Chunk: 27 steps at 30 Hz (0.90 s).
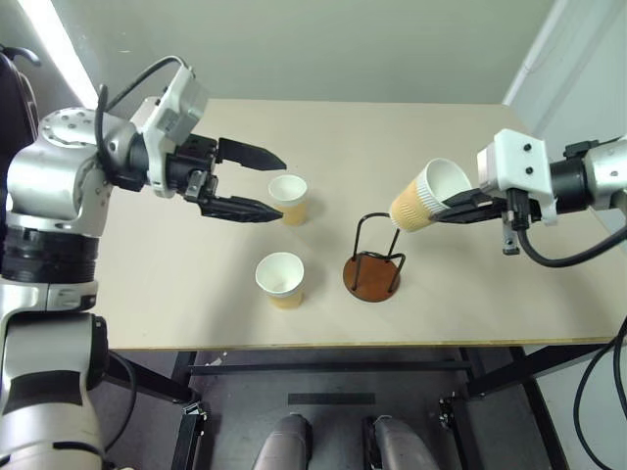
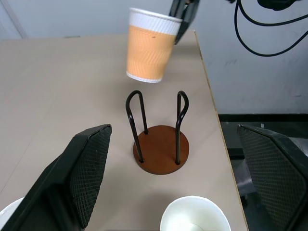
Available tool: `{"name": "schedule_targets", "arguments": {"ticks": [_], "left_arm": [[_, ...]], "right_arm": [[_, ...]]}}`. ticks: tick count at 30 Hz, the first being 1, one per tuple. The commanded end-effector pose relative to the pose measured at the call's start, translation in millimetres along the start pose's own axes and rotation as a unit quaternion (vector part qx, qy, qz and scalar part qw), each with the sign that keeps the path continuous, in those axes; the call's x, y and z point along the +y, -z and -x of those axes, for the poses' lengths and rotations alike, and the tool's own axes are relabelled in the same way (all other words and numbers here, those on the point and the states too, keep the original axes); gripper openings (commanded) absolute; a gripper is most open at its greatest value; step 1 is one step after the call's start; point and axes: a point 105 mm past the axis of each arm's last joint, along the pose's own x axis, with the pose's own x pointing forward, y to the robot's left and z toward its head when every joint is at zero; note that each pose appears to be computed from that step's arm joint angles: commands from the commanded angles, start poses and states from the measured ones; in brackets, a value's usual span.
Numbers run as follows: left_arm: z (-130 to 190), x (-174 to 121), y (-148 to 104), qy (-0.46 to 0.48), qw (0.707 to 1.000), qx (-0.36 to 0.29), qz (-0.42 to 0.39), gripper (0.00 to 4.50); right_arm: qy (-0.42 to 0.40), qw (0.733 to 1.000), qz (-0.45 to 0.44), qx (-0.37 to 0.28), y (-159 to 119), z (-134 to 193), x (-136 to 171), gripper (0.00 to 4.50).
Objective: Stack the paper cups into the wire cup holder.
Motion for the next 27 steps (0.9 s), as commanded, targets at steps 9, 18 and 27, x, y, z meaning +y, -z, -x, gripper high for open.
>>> {"name": "schedule_targets", "arguments": {"ticks": [9,18,27], "left_arm": [[10.5,-2.7,-17.6,-0.006,0.999,-0.01,-0.037,4.5],[12.4,-4.2,-16.2,-0.01,0.999,-0.007,-0.035,4.5],[10.1,-3.5,-15.5,-0.009,0.999,-0.004,-0.033,4.5]], "right_arm": [[-0.021,0.999,0.035,-0.02,-17.7,-13.6,7.8,0.03],[-0.049,0.998,0.041,-0.007,-4.9,-28.8,15.8,0.03],[-0.037,0.999,0.038,-0.007,1.1,-39.2,11.0,0.9]]}}
